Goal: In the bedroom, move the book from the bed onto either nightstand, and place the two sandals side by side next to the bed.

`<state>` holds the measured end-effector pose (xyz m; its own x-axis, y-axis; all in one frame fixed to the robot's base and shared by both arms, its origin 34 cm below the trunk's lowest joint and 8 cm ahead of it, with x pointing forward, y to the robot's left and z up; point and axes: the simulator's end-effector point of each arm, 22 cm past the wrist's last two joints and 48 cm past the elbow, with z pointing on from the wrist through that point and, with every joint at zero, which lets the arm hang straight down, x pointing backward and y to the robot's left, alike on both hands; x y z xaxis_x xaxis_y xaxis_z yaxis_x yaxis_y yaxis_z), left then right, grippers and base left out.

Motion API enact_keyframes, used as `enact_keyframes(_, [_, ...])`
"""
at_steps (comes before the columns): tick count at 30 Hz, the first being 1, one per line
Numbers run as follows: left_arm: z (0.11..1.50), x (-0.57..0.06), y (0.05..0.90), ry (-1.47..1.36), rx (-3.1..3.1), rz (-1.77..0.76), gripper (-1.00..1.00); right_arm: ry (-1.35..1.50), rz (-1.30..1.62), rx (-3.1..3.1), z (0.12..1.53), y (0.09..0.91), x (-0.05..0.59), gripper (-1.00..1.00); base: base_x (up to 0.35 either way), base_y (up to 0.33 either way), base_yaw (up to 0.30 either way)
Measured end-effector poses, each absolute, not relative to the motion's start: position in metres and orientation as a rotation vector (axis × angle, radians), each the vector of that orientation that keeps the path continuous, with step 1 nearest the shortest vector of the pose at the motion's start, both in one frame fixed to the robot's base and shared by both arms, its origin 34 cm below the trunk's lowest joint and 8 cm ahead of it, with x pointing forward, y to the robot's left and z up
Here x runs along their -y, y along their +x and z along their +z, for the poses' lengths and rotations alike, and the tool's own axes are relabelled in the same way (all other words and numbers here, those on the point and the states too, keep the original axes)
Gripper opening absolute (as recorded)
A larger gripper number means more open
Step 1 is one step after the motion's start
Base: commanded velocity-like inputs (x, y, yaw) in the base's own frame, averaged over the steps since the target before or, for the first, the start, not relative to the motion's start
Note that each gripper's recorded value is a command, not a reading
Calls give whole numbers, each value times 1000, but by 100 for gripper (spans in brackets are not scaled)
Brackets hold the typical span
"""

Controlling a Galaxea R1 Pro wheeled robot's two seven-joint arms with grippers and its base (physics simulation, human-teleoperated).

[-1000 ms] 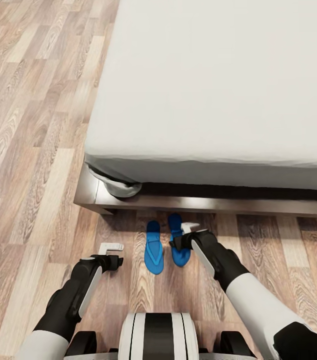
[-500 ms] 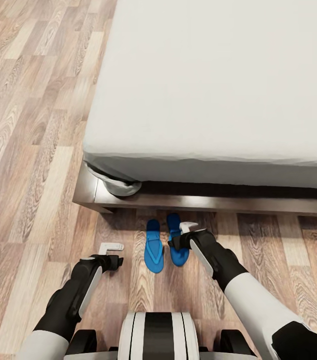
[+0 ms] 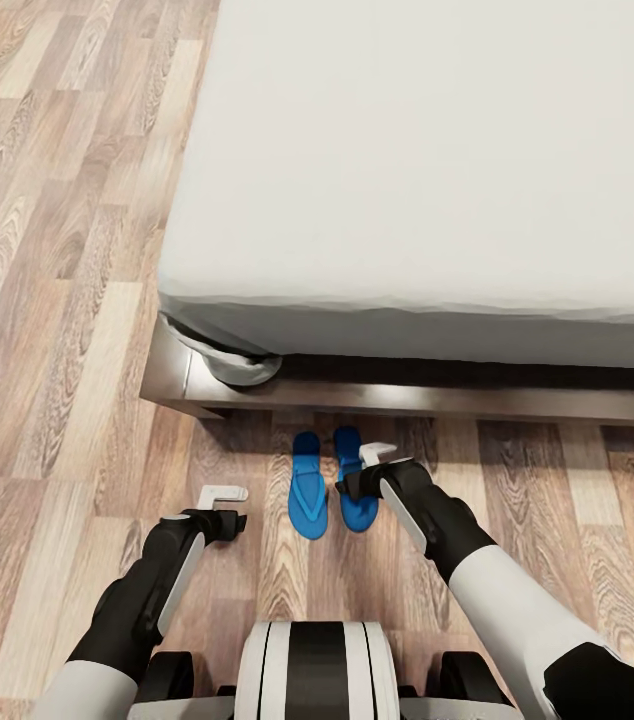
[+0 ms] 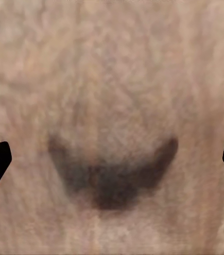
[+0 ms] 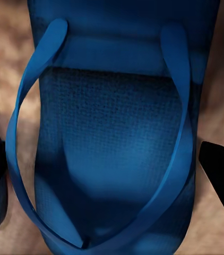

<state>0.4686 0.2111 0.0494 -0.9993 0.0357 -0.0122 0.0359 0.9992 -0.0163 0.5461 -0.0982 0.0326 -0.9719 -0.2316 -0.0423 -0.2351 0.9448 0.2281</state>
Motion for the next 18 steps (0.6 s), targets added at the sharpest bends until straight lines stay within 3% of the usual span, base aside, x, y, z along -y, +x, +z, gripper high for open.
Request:
enact_keyframes(15, [50,-212,469,60,-3127,-18,100,-370,365,-3083,33,546,98,-100,0,0,0])
enact_keyframes(16, [50,-212,469,60,-3127,-18,100,-370,365,-3083,33,546,98,100,0,0,0])
enact_keyframes(18, [50,-211,470,61,-3126,-19,100,-370,366,-3082,33,546,97,100,0,0,0])
